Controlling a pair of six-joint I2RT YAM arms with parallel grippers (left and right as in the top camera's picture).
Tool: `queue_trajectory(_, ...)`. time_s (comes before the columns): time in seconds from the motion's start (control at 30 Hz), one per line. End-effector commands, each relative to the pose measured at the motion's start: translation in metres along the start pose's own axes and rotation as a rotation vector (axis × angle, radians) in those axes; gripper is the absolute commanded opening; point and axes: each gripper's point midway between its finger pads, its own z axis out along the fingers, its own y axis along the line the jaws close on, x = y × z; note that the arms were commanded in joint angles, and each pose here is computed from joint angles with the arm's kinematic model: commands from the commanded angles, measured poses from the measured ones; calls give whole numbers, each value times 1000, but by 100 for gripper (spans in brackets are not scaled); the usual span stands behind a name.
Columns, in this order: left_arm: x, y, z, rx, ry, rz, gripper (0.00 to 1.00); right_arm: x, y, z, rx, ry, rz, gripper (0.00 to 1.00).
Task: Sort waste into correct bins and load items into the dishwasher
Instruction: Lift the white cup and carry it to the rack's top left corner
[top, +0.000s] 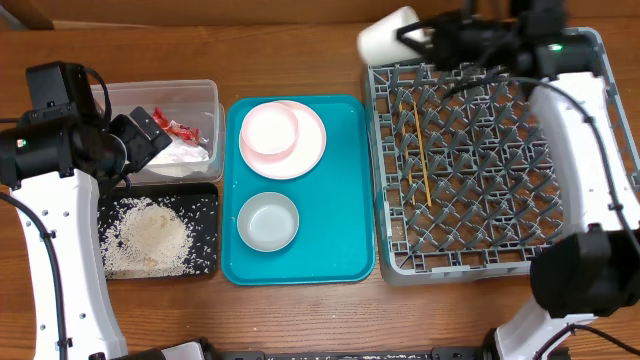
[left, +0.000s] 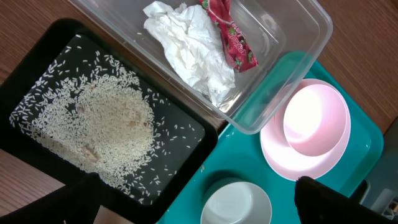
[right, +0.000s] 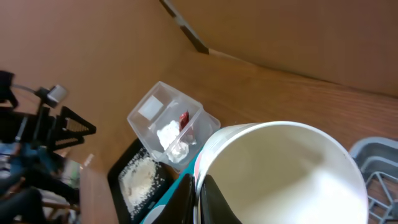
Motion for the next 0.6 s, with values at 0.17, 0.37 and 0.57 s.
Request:
queue_trajectory(0.17, 0, 0, 2, -1, 7, -5, 100, 13, -42, -2, -187, -12, 179, 4)
queue_trajectory(0.37, 0, 0, 2, -1, 6, -5, 100, 25, -96, 22, -191, -15, 391, 4)
queue_trajectory(0.57, 0, 0, 2, -1, 6, -5, 100, 40, -130, 34, -186, -16, 486, 4)
